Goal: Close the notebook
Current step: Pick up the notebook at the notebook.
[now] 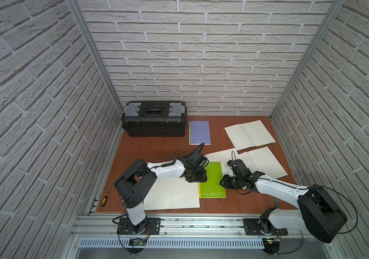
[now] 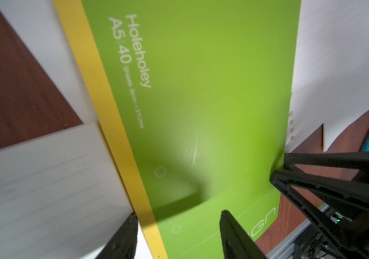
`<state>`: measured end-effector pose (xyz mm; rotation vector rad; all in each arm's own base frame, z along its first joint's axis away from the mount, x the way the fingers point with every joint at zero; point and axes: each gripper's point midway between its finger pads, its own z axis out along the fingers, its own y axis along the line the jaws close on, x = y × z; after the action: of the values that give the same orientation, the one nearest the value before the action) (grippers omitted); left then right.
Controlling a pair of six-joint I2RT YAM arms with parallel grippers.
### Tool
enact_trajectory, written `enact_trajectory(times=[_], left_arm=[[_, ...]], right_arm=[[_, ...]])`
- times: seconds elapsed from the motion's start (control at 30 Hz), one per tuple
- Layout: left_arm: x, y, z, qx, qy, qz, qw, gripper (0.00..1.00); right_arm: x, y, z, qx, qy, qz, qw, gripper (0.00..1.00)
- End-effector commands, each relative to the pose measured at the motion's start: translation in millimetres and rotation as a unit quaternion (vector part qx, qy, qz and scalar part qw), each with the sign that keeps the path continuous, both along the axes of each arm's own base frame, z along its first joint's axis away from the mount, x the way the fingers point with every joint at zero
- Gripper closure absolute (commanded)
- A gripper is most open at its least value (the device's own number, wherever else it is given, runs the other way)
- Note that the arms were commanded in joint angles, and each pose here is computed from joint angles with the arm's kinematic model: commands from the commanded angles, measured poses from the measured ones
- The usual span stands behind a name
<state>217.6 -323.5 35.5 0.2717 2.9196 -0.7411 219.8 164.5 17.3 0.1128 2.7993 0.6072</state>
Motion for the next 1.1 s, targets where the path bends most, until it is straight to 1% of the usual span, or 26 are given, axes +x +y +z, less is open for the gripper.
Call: enact_trajectory(times=[0.0, 0.17, 0.37, 0.57, 0.77, 1.07], left_arm=[[-0.5, -8.8, 0.2, -0.038, 0.003, -0.002, 0.999, 0.41], [2.9, -16.0, 14.8, -0.082, -0.01, 0.003, 0.997, 0.41], [4.9, -22.6, 27.3, -0.114, -0.02, 0.002, 0.993, 0.41], [5.7, -27.3, 35.4, -0.136, -0.026, 0.002, 0.99, 0.41], [6.8, -29.1, 41.7, -0.146, -0.031, 0.0, 0.989, 0.4], [7.4, -35.3, 52.0, -0.167, -0.035, -0.005, 0.985, 0.4]], right_arm=[[-6.6, 8.9, -9.7, 0.012, 0.01, 0.011, 1.0, 0.69], [-5.2, 12.1, -9.4, 0.013, 0.009, 0.014, 1.0, 0.69], [-4.4, 14.3, -9.4, 0.012, 0.008, 0.016, 1.0, 0.7], [-5.2, 14.6, -9.4, 0.011, 0.008, 0.017, 1.0, 0.7], [-5.7, 14.2, -7.6, 0.011, 0.006, 0.017, 1.0, 0.7], [-4.3, 15.4, 2.9, 0.019, -0.005, 0.017, 1.0, 0.7]])
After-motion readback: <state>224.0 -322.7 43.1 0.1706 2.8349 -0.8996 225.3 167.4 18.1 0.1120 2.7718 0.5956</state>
